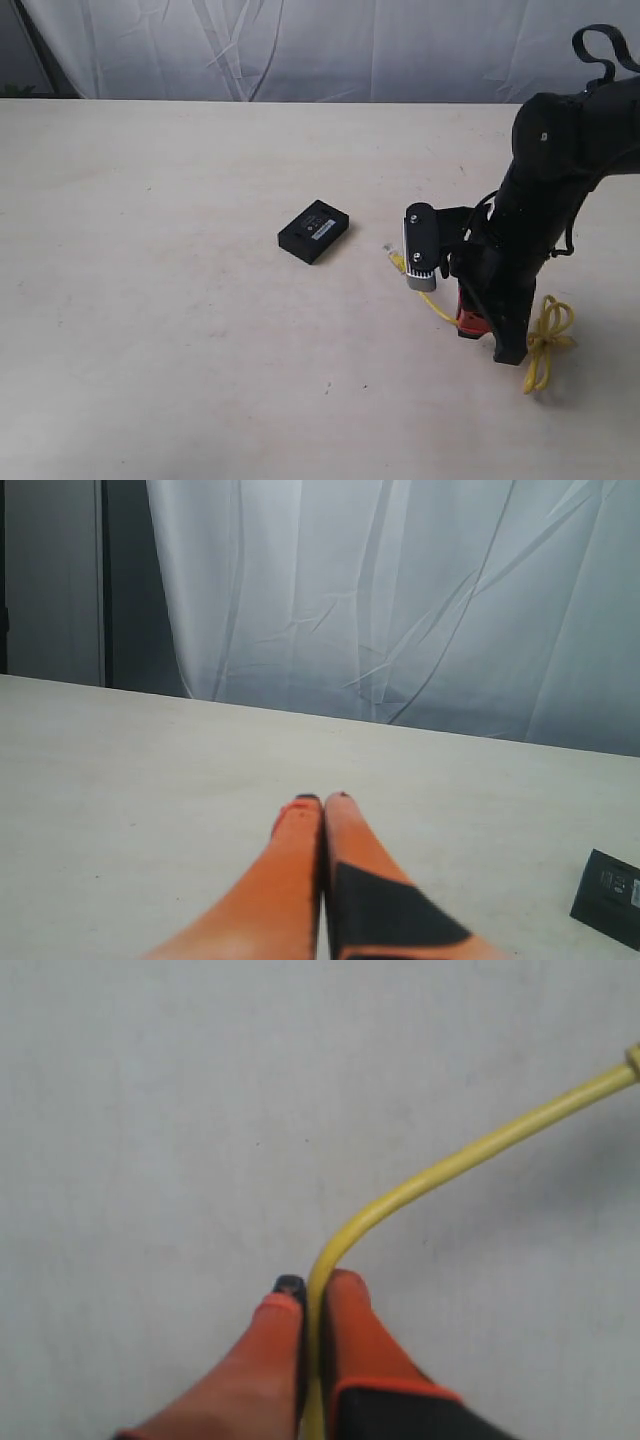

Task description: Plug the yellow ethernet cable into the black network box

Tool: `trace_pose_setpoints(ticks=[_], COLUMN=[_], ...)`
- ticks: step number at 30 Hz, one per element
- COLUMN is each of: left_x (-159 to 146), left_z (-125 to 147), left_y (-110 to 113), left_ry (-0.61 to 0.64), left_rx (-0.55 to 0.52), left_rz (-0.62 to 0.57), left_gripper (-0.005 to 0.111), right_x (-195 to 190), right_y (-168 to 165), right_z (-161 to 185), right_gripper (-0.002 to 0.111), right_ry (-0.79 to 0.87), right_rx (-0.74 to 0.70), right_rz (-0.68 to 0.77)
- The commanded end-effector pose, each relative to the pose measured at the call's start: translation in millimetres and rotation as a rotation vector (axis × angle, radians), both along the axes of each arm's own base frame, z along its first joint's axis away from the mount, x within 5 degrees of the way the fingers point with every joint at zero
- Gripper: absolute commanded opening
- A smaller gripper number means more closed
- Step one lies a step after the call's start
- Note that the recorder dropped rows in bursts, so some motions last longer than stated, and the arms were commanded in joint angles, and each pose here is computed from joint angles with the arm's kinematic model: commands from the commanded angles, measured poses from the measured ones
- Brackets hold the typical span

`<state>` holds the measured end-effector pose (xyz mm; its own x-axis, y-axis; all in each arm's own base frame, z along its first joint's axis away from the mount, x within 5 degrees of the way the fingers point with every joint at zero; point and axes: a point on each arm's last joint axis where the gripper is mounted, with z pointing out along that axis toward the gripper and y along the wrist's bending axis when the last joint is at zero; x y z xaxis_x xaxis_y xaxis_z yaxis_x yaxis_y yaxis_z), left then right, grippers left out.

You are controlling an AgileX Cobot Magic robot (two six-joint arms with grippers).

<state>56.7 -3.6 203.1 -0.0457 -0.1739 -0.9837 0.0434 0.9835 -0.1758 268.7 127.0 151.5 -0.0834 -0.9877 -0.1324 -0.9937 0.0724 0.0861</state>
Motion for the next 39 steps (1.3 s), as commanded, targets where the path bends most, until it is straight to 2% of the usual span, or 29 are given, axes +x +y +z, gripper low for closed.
trace_pose_setpoints(ticks=[1, 3, 4, 10, 12, 15, 17, 20, 21, 22, 24, 27, 29, 33, 39], left_x=[0, 0, 0, 0, 0, 0, 0, 0, 0, 0, 0, 0, 0, 0, 0], left_z=[-1, -1, -1, -1, -1, -1, -1, -1, -1, -1, -1, -1, -1, -1, -1], left_y=[0, 0, 0, 0, 0, 0, 0, 0, 0, 0, 0, 0, 0, 0, 0], left_ry=[-0.001, -0.001, -0.001, -0.001, -0.001, -0.001, -0.001, -0.001, -0.001, -0.001, -0.001, -0.001, -0.001, -0.001, -0.001], left_rx=[0.009, 0.009, 0.009, 0.009, 0.009, 0.009, 0.009, 0.009, 0.009, 0.009, 0.009, 0.009, 0.007, -0.005, -0.006], left_rz=[0.003, 0.003, 0.003, 0.003, 0.003, 0.003, 0.003, 0.003, 0.003, 0.003, 0.003, 0.003, 0.003, 0.002, 0.001], left_gripper=[0.0, 0.0, 0.0, 0.0, 0.0, 0.0, 0.0, 0.0, 0.0, 0.0, 0.0, 0.0, 0.0, 0.0, 0.0], right_x=[0, 1, 1, 2, 4, 12, 21, 33, 34, 34, 36, 52, 59, 61, 60], right_y=[0, 0, 0, 1, 1, 5, 9, 15, 16, 18, 24, 31, 36, 40, 49], right_z=[-2, -5, -7, -10, -3, 15, 31, 48, 50, 50, 45, 42, 35, 11, -1], right_gripper=[-0.001, 0.003, 0.009, 0.06, 0.068, 0.066, 0.063, 0.058, 0.057, 0.057, 0.057, 0.057, 0.057, 0.057, 0.057], right_ry=[-0.011, 0.0, 0.007, 0.01, -0.014, -0.09, -0.165, -0.211, -0.177, -0.127, -0.035, -0.003, -0.001, -0.058, -0.043], right_rx=[0.005, 0.002, -0.001, -0.004, 0.006, 0.041, 0.101, 0.235, 0.264, 0.259, 0.203, 0.175, 0.147, 0.003, -0.004], right_rz=[0.021, 0.02, 0.02, 0.003, -0.011, -0.098, -0.244, -0.639, -0.765, -0.82, -0.783, -0.794, -0.785, -0.769, -0.763])
